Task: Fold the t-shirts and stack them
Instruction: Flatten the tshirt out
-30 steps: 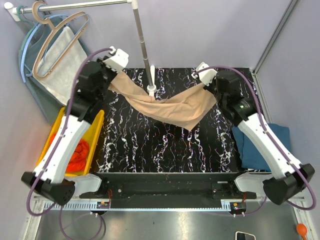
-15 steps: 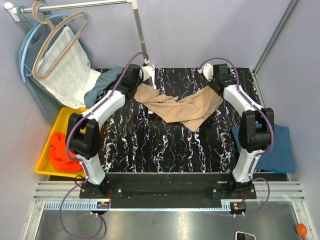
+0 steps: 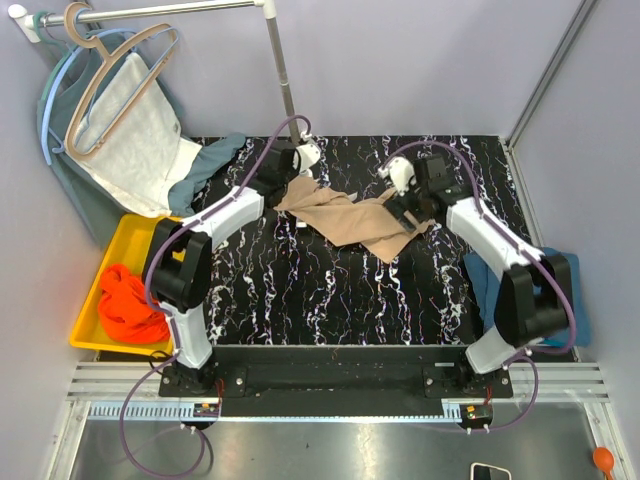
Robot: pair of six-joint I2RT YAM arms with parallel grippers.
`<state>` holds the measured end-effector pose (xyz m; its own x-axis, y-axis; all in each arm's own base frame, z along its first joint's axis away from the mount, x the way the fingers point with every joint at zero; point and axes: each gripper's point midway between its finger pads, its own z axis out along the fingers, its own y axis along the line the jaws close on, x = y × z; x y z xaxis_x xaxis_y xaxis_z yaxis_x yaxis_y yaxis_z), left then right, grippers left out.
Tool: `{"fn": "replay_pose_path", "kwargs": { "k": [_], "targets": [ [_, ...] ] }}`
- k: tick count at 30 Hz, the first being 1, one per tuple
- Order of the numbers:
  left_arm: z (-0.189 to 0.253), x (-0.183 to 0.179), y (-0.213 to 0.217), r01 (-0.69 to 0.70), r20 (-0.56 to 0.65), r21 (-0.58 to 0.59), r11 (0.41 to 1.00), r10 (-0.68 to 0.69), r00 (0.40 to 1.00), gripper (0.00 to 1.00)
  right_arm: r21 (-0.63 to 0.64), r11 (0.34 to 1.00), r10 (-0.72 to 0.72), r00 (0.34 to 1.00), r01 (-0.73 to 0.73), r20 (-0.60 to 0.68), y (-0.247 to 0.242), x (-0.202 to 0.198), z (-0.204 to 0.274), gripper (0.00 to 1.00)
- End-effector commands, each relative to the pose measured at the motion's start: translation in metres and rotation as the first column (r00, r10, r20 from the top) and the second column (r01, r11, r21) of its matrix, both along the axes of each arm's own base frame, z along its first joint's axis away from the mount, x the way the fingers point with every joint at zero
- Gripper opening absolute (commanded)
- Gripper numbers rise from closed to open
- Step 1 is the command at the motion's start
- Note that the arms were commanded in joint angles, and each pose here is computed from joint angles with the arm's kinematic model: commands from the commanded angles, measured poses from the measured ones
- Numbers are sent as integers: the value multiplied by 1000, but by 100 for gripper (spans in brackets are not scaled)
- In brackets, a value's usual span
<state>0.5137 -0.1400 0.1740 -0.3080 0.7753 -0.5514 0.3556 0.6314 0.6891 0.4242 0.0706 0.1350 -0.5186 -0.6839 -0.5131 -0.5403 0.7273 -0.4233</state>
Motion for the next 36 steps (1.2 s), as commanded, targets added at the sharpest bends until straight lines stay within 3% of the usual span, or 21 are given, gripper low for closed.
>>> {"fn": "replay_pose_path", "kwargs": {
  "k": [1, 4, 9, 13, 36],
  "targets": [
    [33, -10, -5, -10, 77, -46, 999, 13, 997, 0, 169, 973, 177, 979, -159, -101, 65, -76, 3, 94],
    [33, -20, -7, 9, 63, -35, 999, -7, 998, 0, 236, 953, 235, 956, -191, -174, 85, -105, -15, 86],
    [33, -28, -4, 7, 61, -25, 1000, -6, 998, 0, 245, 952, 246, 936, -184, -252, 91, -108, -47, 72],
    [33, -31, -2, 11, 57, -22, 1000, -10, 998, 0, 245, 953, 249, 921, -178, -299, 93, -109, -73, 68],
    [13, -41, 4, 21, 32, 11, 1000, -21, 999, 0, 214, 958, 258, 903, -192, -345, 100, -93, -124, 61]
  ]
}}
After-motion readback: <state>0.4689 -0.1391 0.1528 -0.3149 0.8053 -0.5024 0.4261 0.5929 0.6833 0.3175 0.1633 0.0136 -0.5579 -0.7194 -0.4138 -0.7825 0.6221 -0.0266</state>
